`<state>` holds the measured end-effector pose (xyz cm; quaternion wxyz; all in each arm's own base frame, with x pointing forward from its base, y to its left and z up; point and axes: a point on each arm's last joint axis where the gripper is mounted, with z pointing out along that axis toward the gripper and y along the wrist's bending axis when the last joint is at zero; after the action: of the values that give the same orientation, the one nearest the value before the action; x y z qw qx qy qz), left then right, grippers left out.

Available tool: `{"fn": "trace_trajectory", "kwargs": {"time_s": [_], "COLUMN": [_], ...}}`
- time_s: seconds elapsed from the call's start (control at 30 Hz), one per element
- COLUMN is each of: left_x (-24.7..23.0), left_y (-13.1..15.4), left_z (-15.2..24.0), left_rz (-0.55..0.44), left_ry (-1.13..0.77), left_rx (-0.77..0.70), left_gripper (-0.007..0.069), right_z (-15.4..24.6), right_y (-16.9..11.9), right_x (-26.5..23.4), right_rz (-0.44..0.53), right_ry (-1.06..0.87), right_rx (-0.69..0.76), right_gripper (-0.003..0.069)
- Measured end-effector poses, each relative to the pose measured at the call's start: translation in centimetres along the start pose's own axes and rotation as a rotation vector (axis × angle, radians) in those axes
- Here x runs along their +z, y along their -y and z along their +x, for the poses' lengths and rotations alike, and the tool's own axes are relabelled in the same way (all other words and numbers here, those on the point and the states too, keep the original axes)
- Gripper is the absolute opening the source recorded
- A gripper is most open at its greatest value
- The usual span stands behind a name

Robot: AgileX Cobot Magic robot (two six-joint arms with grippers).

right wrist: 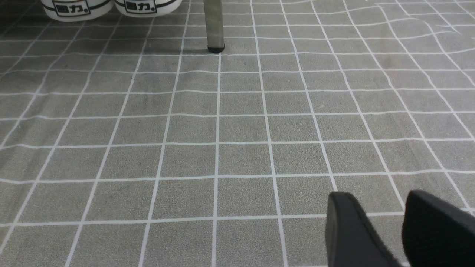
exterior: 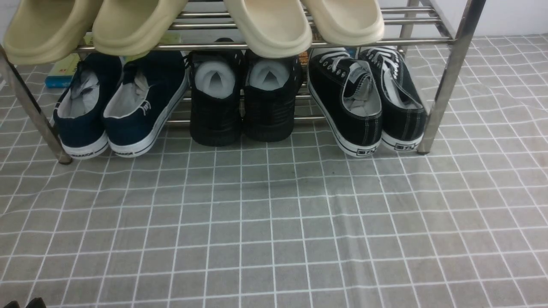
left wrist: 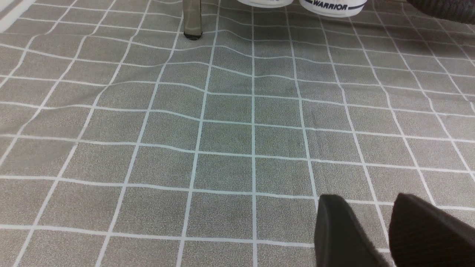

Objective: Take the shoes off the shelf with your hand from the grey coffee tablecloth.

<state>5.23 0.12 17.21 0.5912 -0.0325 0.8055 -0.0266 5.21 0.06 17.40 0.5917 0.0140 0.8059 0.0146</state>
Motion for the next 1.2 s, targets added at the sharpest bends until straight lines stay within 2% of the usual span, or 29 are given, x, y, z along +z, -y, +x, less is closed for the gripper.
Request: {"fn": "trace_trajectory", "kwargs": {"time_s": [0.47, 0.6, 0.63, 0.67, 0.7, 0.73, 0.8, 1.07, 1.2], "left_x": [0.0, 0.0, 0.0, 0.0, 0.0, 0.0, 0.0, 0.0, 0.0], "left_y": [0.0, 0.0, 0.0, 0.0, 0.0, 0.0, 0.0, 0.0, 0.0], "left_z": [0.0, 0.0, 0.0, 0.0, 0.0, 0.0, 0.0, 0.0, 0.0], "left_rz": [0.0, 0.0, 0.0, 0.0, 0.0, 0.0, 0.0, 0.0, 0.0], "left_ry": [0.0, 0.0, 0.0, 0.0, 0.0, 0.0, 0.0, 0.0, 0.0], "left_rx": [0.0, 0.0, 0.0, 0.0, 0.0, 0.0, 0.0, 0.0, 0.0], "left_gripper": [0.0242, 0.0242, 0.0242, 0.0242, 0.0242, 0.0242, 0.0242, 0.0242, 0.0242], "right_z": [0.0, -0.1, -0.2, -0.2, -0.2, -0.3, -0.5, -0.8, -3.0], "right_y": [-0.1, -1.0, -1.3, -1.4, -1.7, -1.8, -2.0, -2.0, -2.0], "right_x": [0.0, 0.0, 0.0, -0.1, -0.1, -0.1, -0.1, -0.2, -1.1], "right_rz": [-0.009, -0.108, -0.15, -0.161, -0.194, -0.213, -0.238, -0.258, -0.282], "right_ry": [0.001, -0.004, -0.014, -0.017, -0.03, -0.036, -0.036, -0.016, 0.081], "right_rx": [0.033, 0.443, 0.615, 0.659, 0.786, 0.855, 0.941, 1.013, 0.897], "right_gripper": [0.0239, 0.0239, 0.0239, 0.0239, 0.0239, 0.0239, 0.0239, 0.0239, 0.0226]}}
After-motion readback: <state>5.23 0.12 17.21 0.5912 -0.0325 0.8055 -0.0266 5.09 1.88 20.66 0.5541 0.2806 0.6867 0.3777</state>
